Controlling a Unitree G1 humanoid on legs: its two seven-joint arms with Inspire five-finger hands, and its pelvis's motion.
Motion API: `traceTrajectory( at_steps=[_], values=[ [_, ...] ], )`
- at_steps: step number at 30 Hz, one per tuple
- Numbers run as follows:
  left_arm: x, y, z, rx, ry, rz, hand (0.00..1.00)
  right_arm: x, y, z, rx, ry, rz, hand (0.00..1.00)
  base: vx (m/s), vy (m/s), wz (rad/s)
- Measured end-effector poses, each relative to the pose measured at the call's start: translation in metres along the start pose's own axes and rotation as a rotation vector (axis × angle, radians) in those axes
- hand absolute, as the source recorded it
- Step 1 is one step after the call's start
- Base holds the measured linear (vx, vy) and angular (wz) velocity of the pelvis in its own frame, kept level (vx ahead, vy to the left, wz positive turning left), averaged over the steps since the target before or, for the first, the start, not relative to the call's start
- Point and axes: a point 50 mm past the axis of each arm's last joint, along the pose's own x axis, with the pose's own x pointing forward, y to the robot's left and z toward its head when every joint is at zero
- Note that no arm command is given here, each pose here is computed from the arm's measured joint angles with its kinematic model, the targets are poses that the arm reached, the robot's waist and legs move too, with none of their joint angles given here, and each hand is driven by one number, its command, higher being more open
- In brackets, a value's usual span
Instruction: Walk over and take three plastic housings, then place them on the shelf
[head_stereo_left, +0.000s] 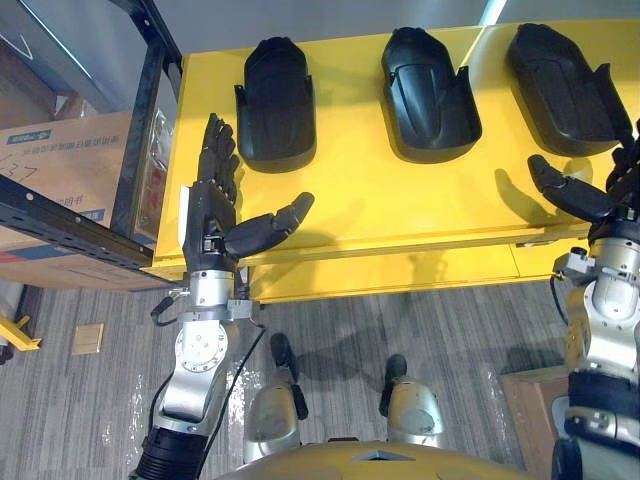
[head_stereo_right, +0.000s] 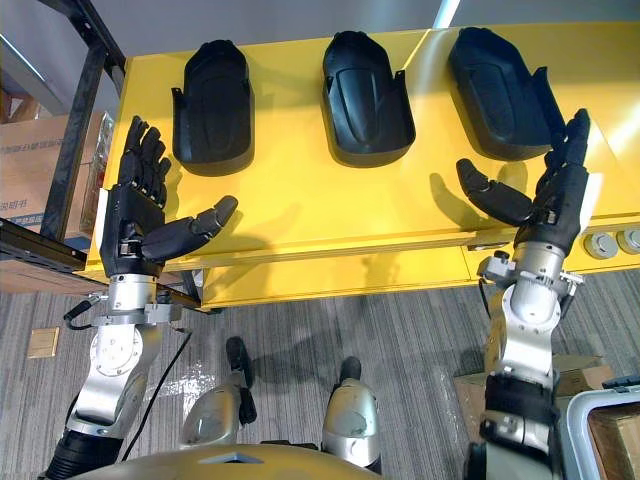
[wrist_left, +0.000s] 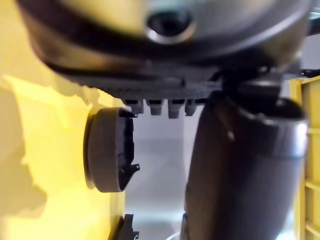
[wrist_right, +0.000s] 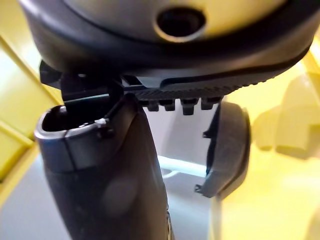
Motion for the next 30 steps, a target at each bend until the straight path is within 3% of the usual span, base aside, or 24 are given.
traceTrajectory(
  at_steps=[5, 10, 18, 24, 27, 30],
  values=[
    [-0.004, -0.005, 0.005, -0.002, -0.021, 0.013, 1.0, -0.043, 0.008, 0.011, 0.039, -0.022, -0.041, 1.0, 0.04, -0.004, -0.08],
    [-0.012, -0.006, 0.007, 0.024, -0.017, 0.017, 1.0, -0.079, 0.016, -0.006, 0.11, 0.119, -0.148, 1.0, 0.08, -0.006, -0.05],
    [-0.023, -0.003, 0.002, 0.017, 0.028, 0.079, 1.0, -0.091, 0.052, -0.006, 0.235, 0.155, -0.063, 1.0, 0.0, 0.0, 0.0],
    [-0.031, -0.002, 0.001, 0.018, 0.037, 0.006, 1.0, -0.093, 0.061, -0.006, 0.293, 0.165, -0.08, 1.0, 0.01, -0.003, 0.23],
    [-0.03, -0.004, 0.012, -0.036, -0.021, -0.069, 1.0, -0.092, 0.066, -0.008, 0.302, 0.174, -0.065, 1.0, 0.02, -0.007, 0.24],
    [-0.028, 0.011, 0.039, 0.009, -0.158, -0.051, 1.0, -0.087, 0.069, -0.012, 0.298, 0.175, -0.065, 1.0, 0.0, -0.003, 0.13]
  ],
)
